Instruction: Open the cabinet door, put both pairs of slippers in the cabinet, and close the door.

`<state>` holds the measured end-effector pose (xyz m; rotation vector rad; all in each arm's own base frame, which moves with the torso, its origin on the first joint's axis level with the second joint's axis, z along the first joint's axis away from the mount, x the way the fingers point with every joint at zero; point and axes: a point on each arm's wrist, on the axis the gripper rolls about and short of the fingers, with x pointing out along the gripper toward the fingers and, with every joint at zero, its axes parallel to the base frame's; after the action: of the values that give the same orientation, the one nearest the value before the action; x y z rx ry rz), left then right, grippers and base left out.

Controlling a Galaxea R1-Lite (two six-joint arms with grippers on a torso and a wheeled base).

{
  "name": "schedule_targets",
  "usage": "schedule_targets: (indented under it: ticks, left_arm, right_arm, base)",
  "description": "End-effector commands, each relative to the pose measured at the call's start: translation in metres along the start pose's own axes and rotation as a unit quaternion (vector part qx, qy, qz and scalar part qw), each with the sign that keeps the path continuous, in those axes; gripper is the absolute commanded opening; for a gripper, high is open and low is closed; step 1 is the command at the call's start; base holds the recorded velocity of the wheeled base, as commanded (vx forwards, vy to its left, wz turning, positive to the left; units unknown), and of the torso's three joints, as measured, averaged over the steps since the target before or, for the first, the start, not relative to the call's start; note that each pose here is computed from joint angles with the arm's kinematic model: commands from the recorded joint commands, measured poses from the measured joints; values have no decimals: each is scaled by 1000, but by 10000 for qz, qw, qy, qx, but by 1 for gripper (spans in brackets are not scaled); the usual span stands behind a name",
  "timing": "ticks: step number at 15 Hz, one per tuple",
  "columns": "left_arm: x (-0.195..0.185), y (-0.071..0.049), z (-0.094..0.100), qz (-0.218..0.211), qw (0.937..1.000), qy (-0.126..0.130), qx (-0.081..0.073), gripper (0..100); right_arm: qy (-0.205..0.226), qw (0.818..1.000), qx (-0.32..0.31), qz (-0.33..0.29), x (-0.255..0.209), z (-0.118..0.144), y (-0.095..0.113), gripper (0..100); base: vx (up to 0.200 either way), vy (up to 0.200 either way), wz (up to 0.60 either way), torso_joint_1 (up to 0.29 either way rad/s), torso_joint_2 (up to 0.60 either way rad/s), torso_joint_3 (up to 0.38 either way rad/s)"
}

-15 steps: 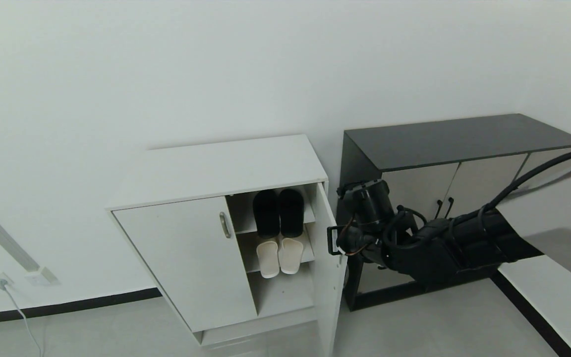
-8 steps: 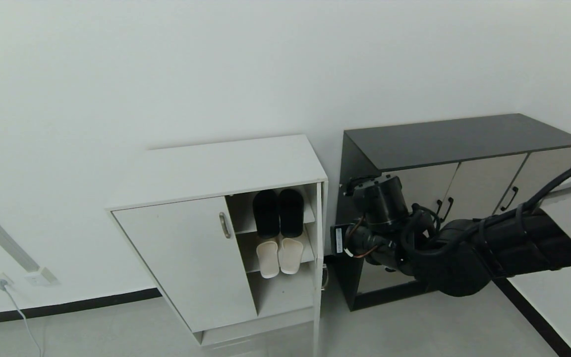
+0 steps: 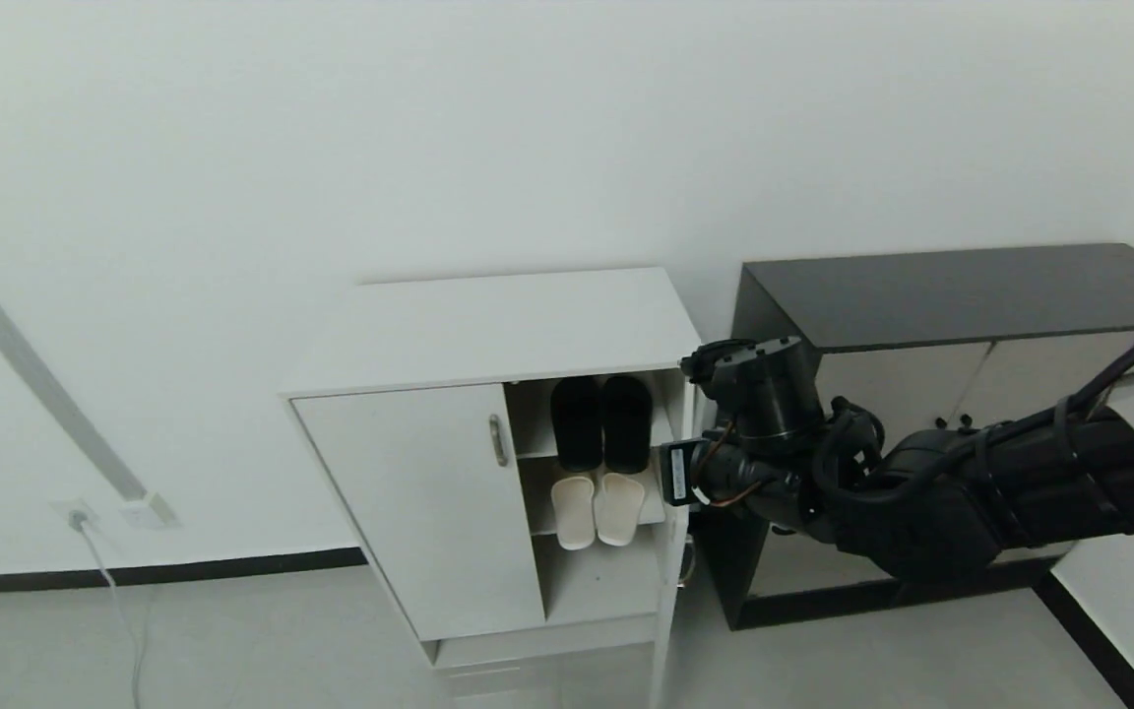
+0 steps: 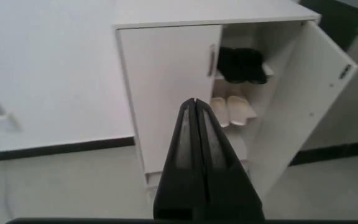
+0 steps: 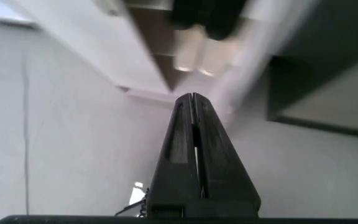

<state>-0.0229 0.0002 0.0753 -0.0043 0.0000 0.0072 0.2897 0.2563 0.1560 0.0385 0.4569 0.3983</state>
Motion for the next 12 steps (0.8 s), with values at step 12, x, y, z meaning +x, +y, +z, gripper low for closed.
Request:
schedule_targets:
  ticks: [12]
  left_arm:
    - [0, 0, 0, 2, 10000, 0, -2, 0]
  right_arm:
    - [481, 9954, -526, -644, -5, -25, -57, 0]
  base:
    - [0, 0, 0, 0, 0, 0]
